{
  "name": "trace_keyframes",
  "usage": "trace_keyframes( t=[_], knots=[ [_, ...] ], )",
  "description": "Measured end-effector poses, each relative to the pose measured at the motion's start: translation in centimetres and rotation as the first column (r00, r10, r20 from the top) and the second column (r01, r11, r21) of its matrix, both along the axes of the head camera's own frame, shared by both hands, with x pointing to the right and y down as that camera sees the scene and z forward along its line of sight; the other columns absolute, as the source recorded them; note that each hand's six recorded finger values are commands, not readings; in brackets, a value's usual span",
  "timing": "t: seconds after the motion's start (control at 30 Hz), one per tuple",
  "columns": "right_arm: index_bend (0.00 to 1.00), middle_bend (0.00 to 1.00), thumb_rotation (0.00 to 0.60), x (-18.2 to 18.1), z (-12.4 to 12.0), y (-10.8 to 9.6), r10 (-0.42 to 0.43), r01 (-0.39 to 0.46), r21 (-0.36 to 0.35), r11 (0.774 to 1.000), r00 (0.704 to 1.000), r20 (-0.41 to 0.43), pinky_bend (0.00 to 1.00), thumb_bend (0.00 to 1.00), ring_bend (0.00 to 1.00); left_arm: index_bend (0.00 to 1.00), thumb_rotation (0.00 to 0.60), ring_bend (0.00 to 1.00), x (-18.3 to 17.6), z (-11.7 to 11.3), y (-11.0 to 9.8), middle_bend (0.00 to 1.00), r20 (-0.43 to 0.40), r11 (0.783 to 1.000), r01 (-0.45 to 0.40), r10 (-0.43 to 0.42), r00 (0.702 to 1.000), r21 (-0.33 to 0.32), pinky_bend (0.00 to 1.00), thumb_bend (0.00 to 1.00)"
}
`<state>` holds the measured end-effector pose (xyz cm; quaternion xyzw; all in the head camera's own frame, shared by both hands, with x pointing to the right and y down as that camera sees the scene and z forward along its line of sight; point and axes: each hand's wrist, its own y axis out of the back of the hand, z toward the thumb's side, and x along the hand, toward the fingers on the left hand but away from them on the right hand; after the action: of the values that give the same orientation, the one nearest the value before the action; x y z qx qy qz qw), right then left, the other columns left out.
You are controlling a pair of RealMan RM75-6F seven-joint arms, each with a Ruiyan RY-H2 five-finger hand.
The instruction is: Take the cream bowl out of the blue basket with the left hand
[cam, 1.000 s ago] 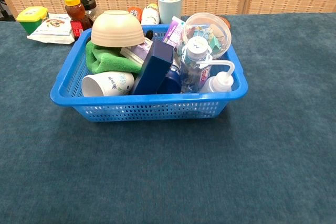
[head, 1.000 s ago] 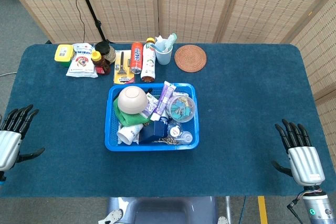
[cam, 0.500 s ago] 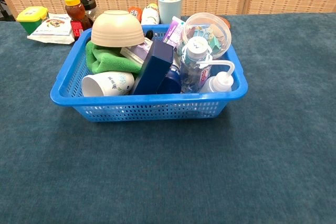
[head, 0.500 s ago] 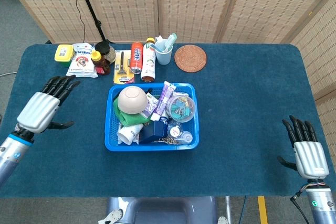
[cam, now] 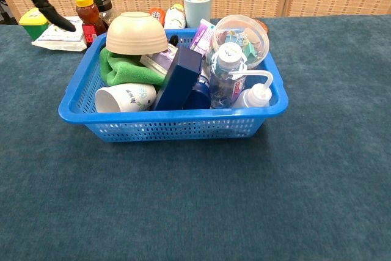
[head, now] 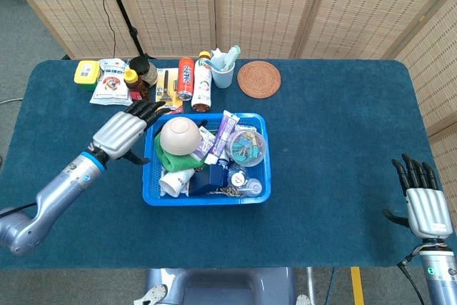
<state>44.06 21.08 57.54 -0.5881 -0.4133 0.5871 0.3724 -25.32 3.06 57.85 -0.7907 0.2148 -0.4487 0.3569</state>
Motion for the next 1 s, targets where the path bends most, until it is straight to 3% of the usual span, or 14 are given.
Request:
trace_keyframes(
  t=[0.3, 0.8, 0.9, 1.0],
  knots=[
    [0.0, 0.0, 0.6, 0.6, 0.1, -0.4, 0.021, -0.021, 0.0, 1.0, 1.0, -0.002, 0.0, 0.0, 0.0, 0.0, 0.6, 0.0, 3.5, 0.9, -2.3, 0.0, 0.004, 0.999, 0.001, 0.0, 1.0, -0.054, 0.0, 0.0],
    [0.0, 0.0, 0.6, 1.4, 0.0, -0.7, 0.051, -0.051, 0.003, 0.999, 0.999, 0.006, 0.0, 0.0, 0.0, 0.0, 0.6, 0.0, 6.1, 4.9, -3.2, 0.0, 0.048, 0.986, 0.061, -0.054, 0.997, -0.155, 0.01, 0.0],
    [0.0, 0.0, 0.6, 1.5, 0.0, -0.8, 0.055, -0.055, 0.004, 0.998, 0.998, 0.01, 0.0, 0.0, 0.0, 0.0, 0.6, 0.0, 6.6, 5.4, -3.4, 0.0, 0.064, 0.984, 0.066, -0.056, 0.996, -0.167, 0.08, 0.0],
    [0.0, 0.0, 0.6, 1.6, -0.1, -0.9, 0.06, -0.06, 0.007, 0.998, 0.998, 0.013, 0.0, 0.0, 0.0, 0.0, 0.6, 0.01, 6.9, 5.8, -3.3, 0.0, 0.076, 0.983, 0.069, -0.057, 0.996, -0.17, 0.25, 0.0]
  ],
)
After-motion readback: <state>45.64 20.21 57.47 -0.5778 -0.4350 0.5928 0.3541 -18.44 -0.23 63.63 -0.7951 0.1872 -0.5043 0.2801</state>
